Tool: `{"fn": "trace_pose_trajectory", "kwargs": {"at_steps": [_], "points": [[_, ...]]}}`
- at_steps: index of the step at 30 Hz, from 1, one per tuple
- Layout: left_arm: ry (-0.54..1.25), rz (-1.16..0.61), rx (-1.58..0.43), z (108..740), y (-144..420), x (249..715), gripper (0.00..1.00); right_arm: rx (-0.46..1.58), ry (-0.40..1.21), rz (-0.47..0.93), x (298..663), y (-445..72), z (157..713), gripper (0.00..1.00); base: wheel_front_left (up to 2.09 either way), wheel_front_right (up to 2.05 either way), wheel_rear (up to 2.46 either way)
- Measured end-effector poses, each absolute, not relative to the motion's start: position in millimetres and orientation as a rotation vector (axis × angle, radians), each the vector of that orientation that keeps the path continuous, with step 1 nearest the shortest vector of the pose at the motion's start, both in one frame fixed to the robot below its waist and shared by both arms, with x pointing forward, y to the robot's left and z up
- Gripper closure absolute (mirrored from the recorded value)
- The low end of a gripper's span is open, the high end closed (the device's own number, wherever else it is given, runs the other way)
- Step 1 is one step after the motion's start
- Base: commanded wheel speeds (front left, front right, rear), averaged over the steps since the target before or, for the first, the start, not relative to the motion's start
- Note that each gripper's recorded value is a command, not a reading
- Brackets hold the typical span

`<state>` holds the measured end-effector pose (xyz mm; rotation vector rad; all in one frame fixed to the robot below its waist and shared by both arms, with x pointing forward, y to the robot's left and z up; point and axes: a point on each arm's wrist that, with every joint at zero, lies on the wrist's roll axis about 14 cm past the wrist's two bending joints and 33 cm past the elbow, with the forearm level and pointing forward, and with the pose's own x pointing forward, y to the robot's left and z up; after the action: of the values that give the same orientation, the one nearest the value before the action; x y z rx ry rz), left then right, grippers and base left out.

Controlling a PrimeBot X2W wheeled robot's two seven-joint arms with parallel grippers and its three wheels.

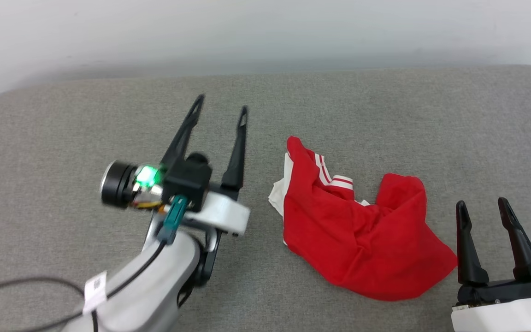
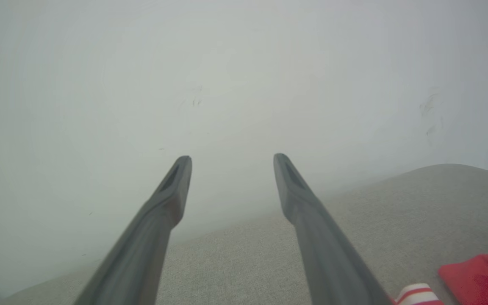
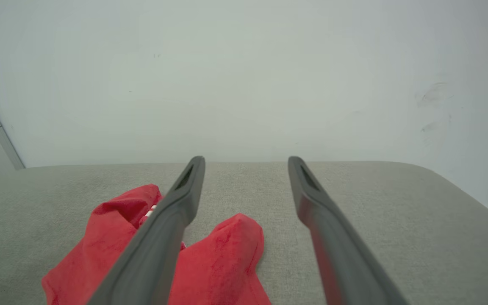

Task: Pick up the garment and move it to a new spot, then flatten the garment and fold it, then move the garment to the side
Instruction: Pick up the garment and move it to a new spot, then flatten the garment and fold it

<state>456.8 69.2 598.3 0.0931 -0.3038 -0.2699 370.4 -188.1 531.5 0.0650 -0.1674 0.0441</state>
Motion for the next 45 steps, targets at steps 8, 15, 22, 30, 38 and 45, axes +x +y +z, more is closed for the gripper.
{"fn": "trace_pose_trajectory", "kwargs": {"at_steps": [8, 15, 22, 30, 38, 45], "points": [[-0.281, -0.034, 0.062, 581.2, 130.5, 424.6, 0.00, 0.069, -0.177, 0.061, 369.2, -182.9, 534.9, 0.00, 0.00, 0.00, 0.00], [-0.247, 0.025, 0.045, 565.9, 149.7, 398.0, 0.00, 0.076, -0.183, 0.063, 363.5, -182.5, 537.0, 0.00, 0.00, 0.00, 0.00], [-0.205, 0.046, 0.039, 549.4, 158.7, 376.4, 0.00, 0.089, -0.186, 0.059, 354.2, -183.7, 538.2, 0.00, 0.00, 0.00, 0.00], [-0.189, 0.053, 0.053, 541.3, 162.8, 359.6, 0.00, 0.102, -0.177, 0.057, 340.2, -184.0, 535.6, 0.00, 0.00, 0.00, 0.00], [-0.167, 0.071, 0.067, 533.0, 168.3, 350.9, 0.00, 0.115, -0.159, 0.061, 334.1, -182.4, 530.1, 0.00, 0.00, 0.00, 0.00], [-0.152, 0.069, 0.074, 527.4, 168.3, 347.0, 0.00, 0.124, -0.144, 0.067, 331.5, -179.8, 525.3, 0.00, 0.00, 0.00, 0.00]]}}
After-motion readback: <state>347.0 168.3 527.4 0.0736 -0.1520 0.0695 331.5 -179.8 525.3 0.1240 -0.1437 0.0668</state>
